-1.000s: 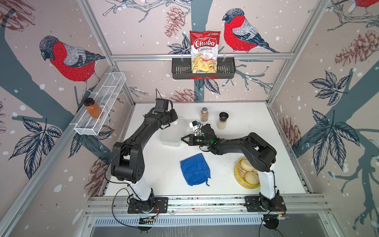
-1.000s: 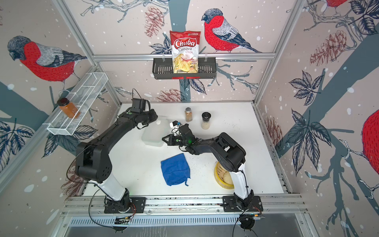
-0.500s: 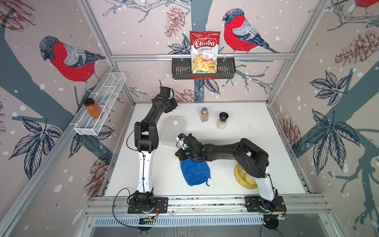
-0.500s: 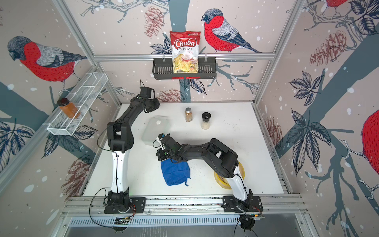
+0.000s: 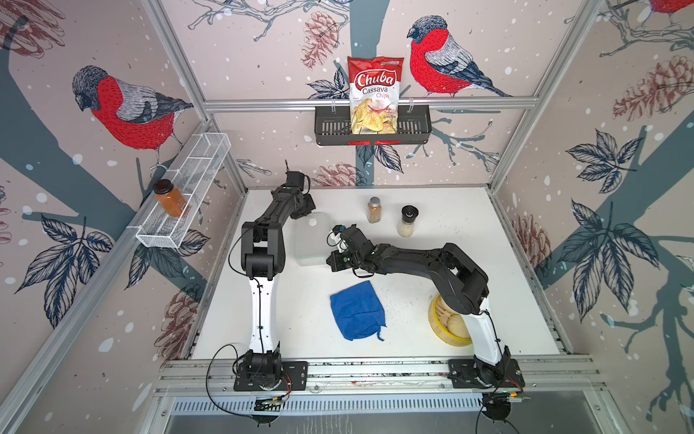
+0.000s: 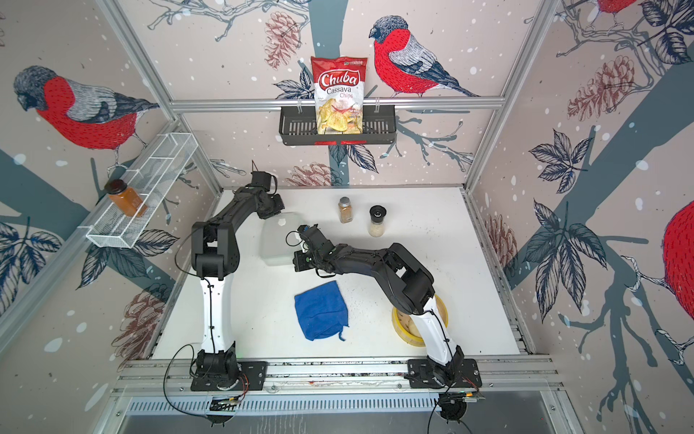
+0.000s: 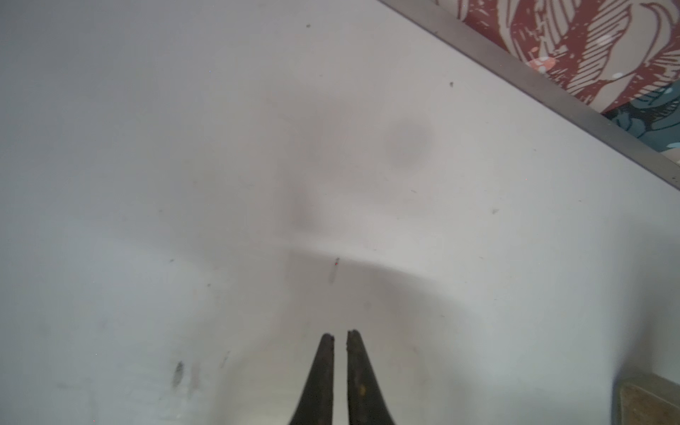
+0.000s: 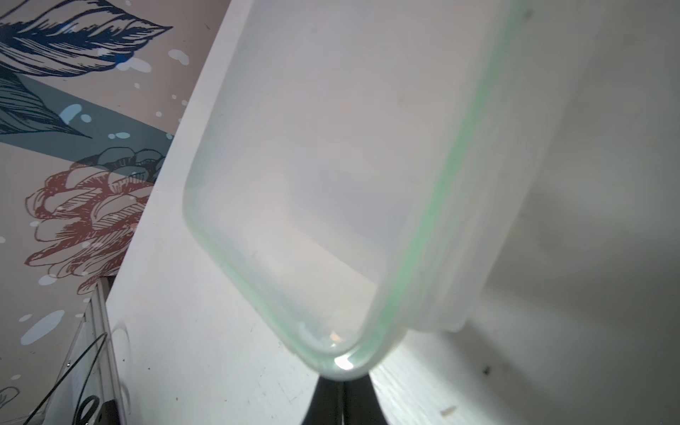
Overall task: Wipe the insides of the lunch boxes
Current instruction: Adjust the lunch box at the center of the board.
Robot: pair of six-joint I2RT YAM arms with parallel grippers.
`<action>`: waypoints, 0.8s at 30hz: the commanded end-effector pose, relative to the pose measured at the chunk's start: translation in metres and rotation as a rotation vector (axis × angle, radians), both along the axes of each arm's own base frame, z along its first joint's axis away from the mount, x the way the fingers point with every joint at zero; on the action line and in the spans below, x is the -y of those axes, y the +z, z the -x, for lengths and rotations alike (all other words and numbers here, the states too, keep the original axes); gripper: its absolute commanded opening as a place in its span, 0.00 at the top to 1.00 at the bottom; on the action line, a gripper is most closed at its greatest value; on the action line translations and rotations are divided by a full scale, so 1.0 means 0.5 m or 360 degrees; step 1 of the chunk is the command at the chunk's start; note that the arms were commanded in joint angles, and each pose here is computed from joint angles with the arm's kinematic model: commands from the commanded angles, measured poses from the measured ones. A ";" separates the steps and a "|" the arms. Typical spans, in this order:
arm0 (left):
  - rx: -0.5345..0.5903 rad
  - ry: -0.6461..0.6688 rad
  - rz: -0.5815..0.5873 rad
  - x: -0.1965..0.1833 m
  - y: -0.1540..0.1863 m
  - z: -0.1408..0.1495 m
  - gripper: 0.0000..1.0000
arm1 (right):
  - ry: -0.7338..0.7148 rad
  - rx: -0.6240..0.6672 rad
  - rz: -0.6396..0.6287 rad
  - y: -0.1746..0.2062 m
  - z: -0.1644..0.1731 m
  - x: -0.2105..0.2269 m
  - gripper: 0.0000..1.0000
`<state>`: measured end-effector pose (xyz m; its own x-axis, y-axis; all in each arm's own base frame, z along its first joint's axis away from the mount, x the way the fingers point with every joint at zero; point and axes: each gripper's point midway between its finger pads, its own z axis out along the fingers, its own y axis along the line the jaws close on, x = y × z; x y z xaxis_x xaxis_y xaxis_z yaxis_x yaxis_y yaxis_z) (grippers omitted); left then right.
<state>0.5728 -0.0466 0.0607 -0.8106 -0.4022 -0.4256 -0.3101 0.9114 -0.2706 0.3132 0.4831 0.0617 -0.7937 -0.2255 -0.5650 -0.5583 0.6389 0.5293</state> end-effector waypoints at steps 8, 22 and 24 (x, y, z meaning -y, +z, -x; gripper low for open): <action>-0.0233 0.0038 -0.0126 -0.041 -0.013 0.159 0.89 | -0.0089 0.0041 -0.0008 0.021 -0.055 0.044 1.00; -0.0285 0.0114 -0.0158 -0.067 0.039 0.389 0.84 | -0.0219 -0.0001 -0.0027 0.012 -0.085 0.144 0.97; -0.0232 0.0135 -0.0197 -0.077 0.071 0.388 0.83 | -0.0244 -0.0008 -0.0038 0.016 -0.084 0.169 0.96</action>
<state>0.3858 -0.0137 0.0833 -0.8425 -0.4170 -0.3410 -0.3980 0.9085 -0.1276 0.3492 0.4029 0.0534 -0.8354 -0.1324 -0.5335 -0.4481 0.7262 0.5214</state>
